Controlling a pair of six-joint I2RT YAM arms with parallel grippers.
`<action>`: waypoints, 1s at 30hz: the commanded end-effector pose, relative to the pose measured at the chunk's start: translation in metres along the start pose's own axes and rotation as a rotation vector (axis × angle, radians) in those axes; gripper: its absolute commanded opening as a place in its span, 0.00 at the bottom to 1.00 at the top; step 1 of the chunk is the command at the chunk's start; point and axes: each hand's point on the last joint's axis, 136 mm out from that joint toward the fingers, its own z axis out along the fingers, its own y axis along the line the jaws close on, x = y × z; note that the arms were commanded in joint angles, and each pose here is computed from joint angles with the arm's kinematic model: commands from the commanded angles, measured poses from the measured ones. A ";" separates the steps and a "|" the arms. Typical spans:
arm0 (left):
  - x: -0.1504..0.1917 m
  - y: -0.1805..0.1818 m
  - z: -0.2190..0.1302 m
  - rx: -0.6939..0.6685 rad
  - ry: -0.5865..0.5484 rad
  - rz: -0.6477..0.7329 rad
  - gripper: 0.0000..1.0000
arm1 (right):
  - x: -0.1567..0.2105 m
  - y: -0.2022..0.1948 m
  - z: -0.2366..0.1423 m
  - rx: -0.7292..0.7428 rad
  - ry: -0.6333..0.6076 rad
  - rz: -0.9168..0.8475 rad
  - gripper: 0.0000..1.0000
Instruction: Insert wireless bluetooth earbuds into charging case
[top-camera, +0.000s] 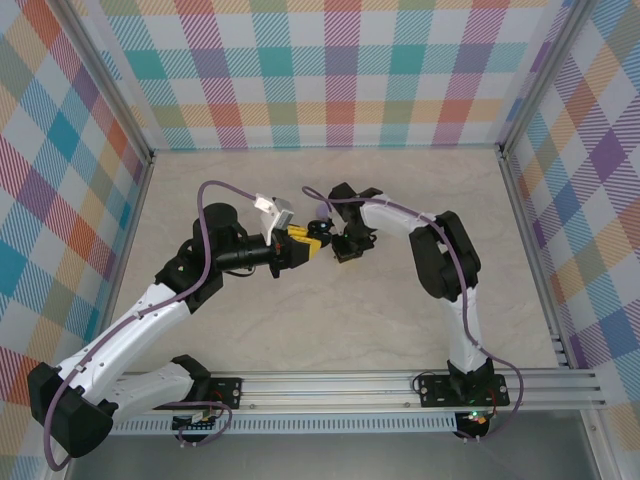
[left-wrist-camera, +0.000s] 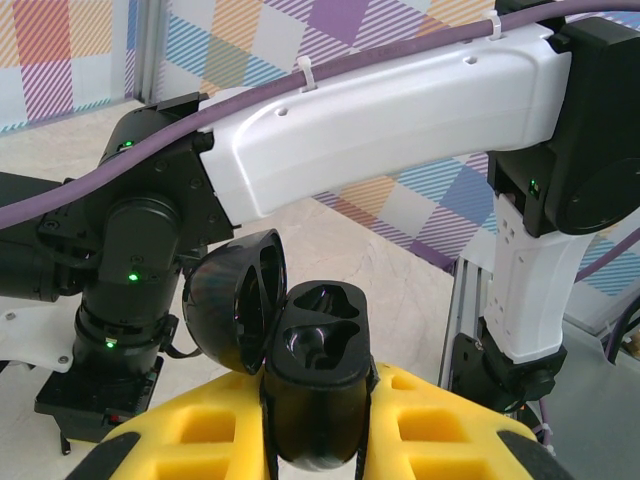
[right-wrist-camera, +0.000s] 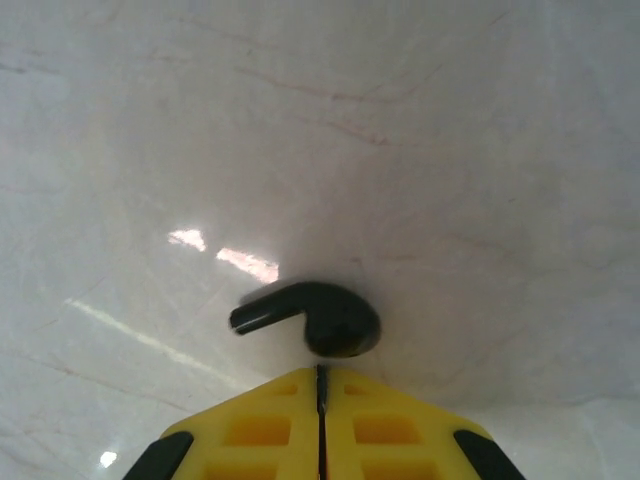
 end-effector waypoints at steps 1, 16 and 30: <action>0.000 -0.008 0.001 0.032 -0.002 0.000 0.19 | -0.008 -0.011 0.004 0.058 -0.008 0.033 0.09; 0.002 -0.008 0.000 0.024 -0.002 0.001 0.19 | -0.018 -0.013 -0.007 0.088 -0.024 0.024 0.13; 0.003 -0.007 0.001 0.023 0.001 -0.002 0.19 | -0.031 0.003 -0.031 0.027 -0.065 0.070 0.40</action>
